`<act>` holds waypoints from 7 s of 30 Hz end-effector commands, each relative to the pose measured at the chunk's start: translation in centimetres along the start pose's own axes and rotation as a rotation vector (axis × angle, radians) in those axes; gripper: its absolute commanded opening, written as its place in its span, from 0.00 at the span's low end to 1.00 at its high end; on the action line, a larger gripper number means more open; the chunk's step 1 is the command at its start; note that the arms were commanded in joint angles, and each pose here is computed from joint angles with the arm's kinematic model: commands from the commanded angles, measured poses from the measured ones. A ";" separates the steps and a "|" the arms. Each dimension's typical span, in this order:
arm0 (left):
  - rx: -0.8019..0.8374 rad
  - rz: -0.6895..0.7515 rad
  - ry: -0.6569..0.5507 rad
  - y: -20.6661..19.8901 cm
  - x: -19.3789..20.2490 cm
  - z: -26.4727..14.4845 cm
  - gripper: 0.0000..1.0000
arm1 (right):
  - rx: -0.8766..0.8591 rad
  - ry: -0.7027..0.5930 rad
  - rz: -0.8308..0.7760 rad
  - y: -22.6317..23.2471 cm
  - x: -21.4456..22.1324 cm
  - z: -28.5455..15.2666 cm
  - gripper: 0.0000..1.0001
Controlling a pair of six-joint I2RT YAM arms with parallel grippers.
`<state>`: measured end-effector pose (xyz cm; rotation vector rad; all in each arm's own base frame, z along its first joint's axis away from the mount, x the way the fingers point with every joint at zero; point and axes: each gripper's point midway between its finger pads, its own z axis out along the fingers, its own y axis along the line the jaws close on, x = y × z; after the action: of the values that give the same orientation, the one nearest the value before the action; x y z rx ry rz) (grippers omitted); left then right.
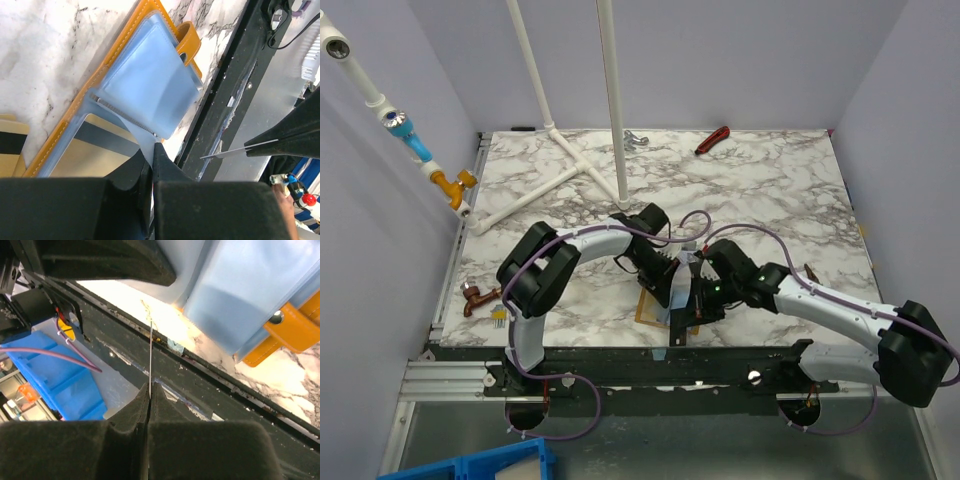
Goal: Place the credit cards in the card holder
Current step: Turn over the card slot in the card holder, then insert the credit card into the card holder.
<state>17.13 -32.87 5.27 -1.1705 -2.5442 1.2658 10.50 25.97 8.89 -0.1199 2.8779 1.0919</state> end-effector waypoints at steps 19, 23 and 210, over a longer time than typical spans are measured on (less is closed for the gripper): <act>-0.138 0.106 -0.006 2.4 1.2 -4.1 0.35 | 0.000 -0.081 0.031 -1.5 -4.6 3.5 0.01; -0.221 0.161 -0.003 3.3 1.0 -5.2 0.35 | -0.004 -0.104 0.049 -2.0 -5.1 3.2 0.01; -0.310 0.470 -0.147 2.7 -0.4 -8.5 0.10 | 0.191 -0.258 0.148 -9.0 -7.5 2.3 0.74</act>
<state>20.54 -25.08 4.04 -1.9762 -2.6151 0.7784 20.13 23.33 3.79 0.1975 2.6872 0.9436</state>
